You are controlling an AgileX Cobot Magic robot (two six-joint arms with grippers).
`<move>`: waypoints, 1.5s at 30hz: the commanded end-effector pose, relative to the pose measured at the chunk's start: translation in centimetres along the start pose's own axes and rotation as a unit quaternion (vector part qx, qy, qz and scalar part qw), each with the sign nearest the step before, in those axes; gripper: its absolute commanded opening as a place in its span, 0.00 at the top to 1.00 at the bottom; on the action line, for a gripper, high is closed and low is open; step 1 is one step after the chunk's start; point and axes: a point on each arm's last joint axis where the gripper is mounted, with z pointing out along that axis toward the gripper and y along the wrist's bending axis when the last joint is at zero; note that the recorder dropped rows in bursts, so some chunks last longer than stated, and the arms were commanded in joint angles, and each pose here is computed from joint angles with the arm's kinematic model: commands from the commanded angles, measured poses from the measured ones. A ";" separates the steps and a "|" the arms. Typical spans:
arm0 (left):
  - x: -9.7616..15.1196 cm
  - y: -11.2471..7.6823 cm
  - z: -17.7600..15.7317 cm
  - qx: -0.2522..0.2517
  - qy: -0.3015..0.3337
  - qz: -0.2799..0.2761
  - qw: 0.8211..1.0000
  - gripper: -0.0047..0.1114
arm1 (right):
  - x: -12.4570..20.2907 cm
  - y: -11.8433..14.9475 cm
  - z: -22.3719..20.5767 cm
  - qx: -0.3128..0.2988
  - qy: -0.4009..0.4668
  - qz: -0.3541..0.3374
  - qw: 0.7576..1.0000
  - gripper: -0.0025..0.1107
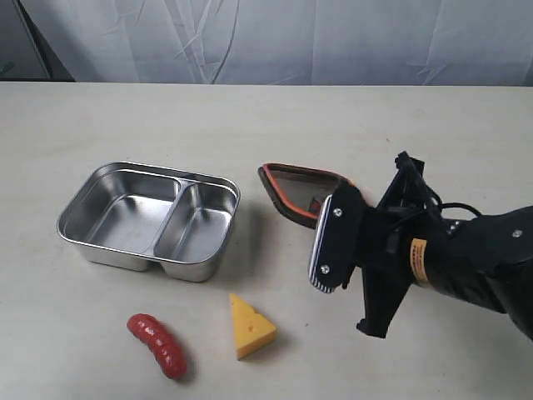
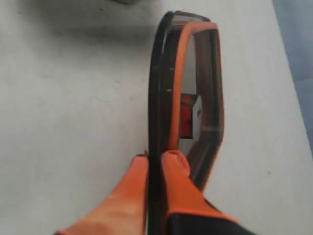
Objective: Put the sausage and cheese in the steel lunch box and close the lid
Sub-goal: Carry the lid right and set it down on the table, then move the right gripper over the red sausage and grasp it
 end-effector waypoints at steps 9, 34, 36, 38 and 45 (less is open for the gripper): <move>0.0 -0.1 0.0 0.004 -0.007 -0.004 1.000 0.96 | 1.3 2.4 3.1 -0.058 0.062 -0.008 0.996 0.85; 0.0 -0.1 0.0 0.004 -0.007 -0.004 1.000 0.96 | -9.5 1.3 -1.4 -0.166 -0.158 0.324 0.918 0.58; 0.0 -0.1 0.0 0.004 -0.007 -0.004 1.000 0.96 | -10.5 3.4 -1.6 -0.194 -0.154 0.305 0.919 0.58; 0.0 -0.1 0.0 0.004 -0.007 -0.004 1.000 0.96 | -10.6 5.1 -0.8 -0.209 -0.130 0.292 0.924 0.58; 0.0 -0.1 0.0 0.004 -0.007 -0.004 1.000 0.96 | -11.7 7.6 2.6 -0.198 -0.055 0.270 0.941 0.58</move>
